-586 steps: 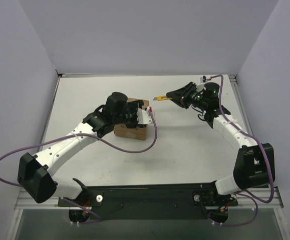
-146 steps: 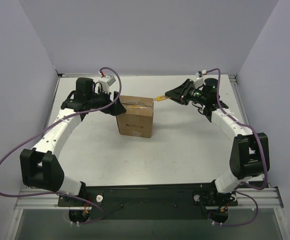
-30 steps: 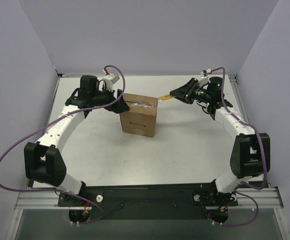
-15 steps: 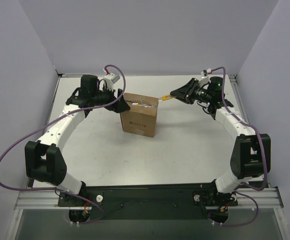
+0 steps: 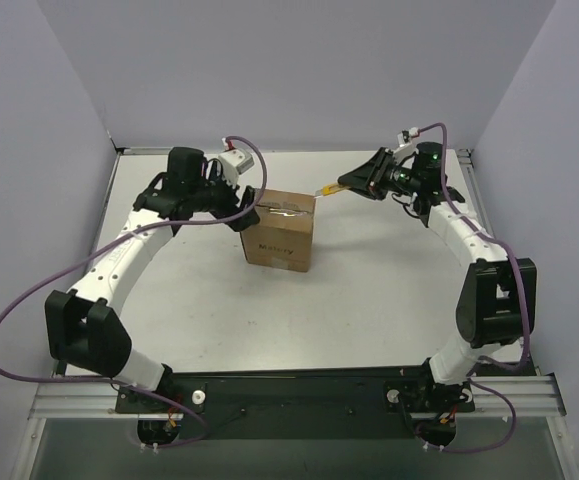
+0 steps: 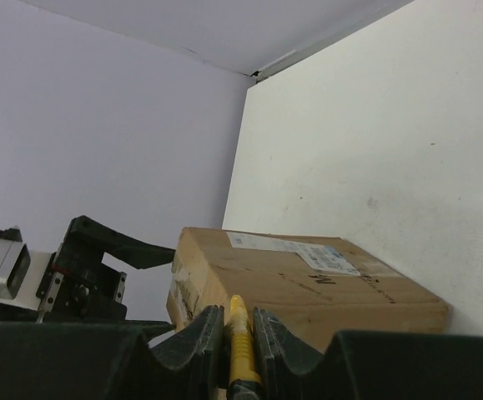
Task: Unpack the express box
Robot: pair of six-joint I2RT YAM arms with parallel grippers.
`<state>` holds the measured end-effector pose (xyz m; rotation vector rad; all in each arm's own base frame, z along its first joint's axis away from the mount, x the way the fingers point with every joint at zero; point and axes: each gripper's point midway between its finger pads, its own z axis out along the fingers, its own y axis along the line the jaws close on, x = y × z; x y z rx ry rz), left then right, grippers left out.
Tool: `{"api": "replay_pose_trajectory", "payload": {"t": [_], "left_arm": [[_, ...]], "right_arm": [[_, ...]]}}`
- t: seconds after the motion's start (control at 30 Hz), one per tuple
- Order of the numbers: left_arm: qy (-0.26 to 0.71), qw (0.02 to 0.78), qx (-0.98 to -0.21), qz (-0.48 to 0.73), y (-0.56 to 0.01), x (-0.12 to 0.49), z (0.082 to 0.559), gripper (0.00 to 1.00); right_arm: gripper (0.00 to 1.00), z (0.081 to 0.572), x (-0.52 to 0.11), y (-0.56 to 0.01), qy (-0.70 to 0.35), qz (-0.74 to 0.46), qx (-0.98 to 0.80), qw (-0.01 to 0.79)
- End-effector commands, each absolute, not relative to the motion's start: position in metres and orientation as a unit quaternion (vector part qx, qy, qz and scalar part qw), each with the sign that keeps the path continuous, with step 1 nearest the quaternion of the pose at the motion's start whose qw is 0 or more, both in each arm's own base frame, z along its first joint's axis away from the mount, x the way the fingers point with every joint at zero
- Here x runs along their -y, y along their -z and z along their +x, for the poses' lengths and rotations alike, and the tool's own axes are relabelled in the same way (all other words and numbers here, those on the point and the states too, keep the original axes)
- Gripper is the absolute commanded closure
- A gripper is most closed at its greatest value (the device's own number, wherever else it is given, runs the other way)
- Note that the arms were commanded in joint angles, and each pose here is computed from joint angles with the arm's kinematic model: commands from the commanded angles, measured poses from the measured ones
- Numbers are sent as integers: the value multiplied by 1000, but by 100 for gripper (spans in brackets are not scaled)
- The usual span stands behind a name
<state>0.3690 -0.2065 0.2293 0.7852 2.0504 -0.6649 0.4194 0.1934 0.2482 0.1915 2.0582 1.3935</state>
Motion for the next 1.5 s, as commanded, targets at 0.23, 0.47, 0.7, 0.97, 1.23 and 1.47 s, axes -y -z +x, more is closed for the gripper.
{"api": "replay_pose_trajectory", "payload": {"t": [0.23,0.47,0.7,0.97,1.23,1.47], "left_arm": [[137,534,-617,562,-297,253,327,10],[127,570,-544,603,-281,308,330,10],[115,591,-515,610,-269,331,343,12],[106,600,-522,597,-260,341,356,15],[102,599,-553,571,-255,347,370,17],[98,594,-568,561,-249,340,367,18]], "right_arm": [[100,435,-203,-264,-541,36,-777,320],[100,438,-178,-280,-537,72,-766,347],[100,415,-166,-274,-506,100,-782,350],[100,408,-168,-261,-502,157,-785,328],[100,415,-181,-272,-517,152,-773,335],[100,415,-187,-270,-519,153,-773,331]]}}
